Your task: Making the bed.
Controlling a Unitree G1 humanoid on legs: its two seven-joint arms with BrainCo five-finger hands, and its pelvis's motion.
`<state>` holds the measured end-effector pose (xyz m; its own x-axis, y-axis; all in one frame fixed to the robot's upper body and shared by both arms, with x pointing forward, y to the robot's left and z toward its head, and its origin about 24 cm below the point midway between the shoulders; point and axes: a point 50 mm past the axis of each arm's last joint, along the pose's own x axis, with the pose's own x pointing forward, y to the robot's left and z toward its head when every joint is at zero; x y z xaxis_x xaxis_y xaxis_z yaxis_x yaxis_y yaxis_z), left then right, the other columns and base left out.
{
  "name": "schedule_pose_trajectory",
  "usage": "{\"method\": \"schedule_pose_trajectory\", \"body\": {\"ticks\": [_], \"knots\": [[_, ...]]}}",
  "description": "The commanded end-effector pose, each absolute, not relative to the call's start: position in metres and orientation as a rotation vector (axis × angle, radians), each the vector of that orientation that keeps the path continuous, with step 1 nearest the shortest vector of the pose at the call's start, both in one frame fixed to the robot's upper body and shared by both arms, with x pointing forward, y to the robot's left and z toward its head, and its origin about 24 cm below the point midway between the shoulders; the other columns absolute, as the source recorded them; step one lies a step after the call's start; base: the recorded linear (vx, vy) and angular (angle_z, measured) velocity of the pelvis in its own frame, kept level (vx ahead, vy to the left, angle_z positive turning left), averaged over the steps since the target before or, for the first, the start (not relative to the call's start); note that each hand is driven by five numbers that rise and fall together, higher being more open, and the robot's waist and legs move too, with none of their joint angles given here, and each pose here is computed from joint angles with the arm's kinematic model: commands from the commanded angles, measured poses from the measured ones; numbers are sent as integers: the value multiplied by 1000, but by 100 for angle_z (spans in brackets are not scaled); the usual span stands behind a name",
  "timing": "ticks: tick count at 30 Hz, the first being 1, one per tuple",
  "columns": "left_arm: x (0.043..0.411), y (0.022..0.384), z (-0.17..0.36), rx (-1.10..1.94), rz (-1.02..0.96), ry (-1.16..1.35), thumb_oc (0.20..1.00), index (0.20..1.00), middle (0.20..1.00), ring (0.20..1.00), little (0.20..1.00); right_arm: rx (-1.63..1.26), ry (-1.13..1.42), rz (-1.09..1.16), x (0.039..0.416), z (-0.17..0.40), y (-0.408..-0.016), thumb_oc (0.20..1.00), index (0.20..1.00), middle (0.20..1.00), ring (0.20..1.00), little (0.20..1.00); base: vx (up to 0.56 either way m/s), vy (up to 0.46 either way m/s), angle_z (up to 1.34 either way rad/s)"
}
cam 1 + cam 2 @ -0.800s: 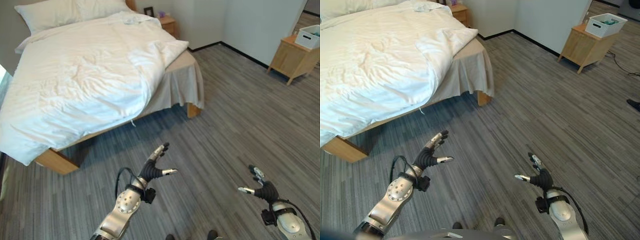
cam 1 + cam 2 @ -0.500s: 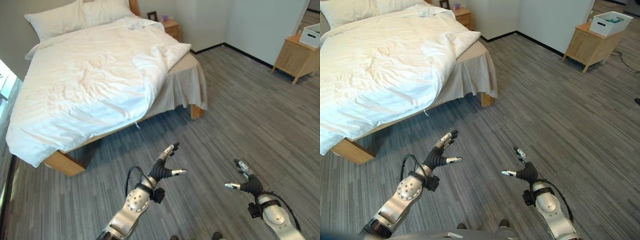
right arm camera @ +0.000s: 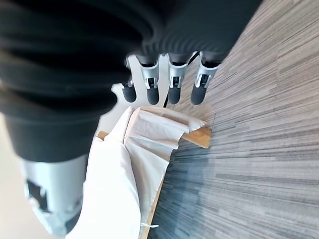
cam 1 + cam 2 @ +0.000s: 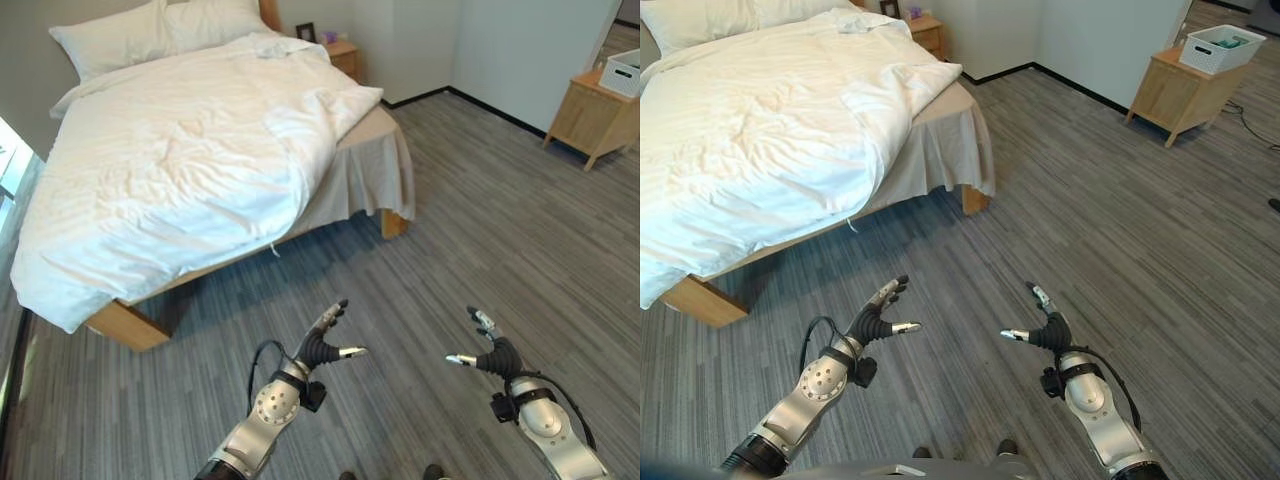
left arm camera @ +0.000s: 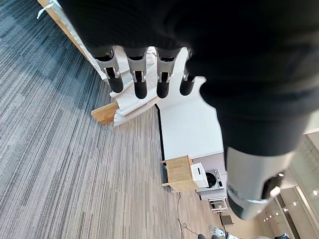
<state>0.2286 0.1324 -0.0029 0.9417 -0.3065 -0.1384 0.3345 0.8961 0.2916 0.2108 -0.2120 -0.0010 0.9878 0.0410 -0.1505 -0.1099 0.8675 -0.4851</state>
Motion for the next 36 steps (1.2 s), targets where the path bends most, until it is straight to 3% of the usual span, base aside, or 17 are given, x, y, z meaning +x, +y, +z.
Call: {"method": "schedule_pose_trajectory", "body": {"ticks": [1,13,25,26,28,36], "knots": [[250,142,21,366,-285,-26,1000,1000,1000,1000,1000,-475,-31,51,235,29,-198,1000,1000,1000,1000,1000,-15,86,-17],[248,159,20,307,-202,-7,1000,1000,1000,1000,1000,-426,-58,24,259,41,-196,1000,1000,1000,1000,1000,232,-62,2],[248,133,19,144,-258,7,1000,1000,1000,1000,1000,-441,4,82,261,27,-191,1000,1000,1000,1000,1000,401,-335,28],[250,143,23,137,-227,-6,1000,1000,1000,1000,1000,-532,-68,84,248,50,-220,1000,1000,1000,1000,1000,204,-89,-14],[247,143,22,151,-252,-7,1000,1000,1000,1000,1000,-537,-160,40,250,71,-225,1000,1000,1000,1000,1000,443,-33,-22],[240,128,6,120,-291,54,1000,1000,1000,1000,1000,-641,-141,107,245,59,-212,1000,1000,1000,1000,1000,412,28,-12]]}}
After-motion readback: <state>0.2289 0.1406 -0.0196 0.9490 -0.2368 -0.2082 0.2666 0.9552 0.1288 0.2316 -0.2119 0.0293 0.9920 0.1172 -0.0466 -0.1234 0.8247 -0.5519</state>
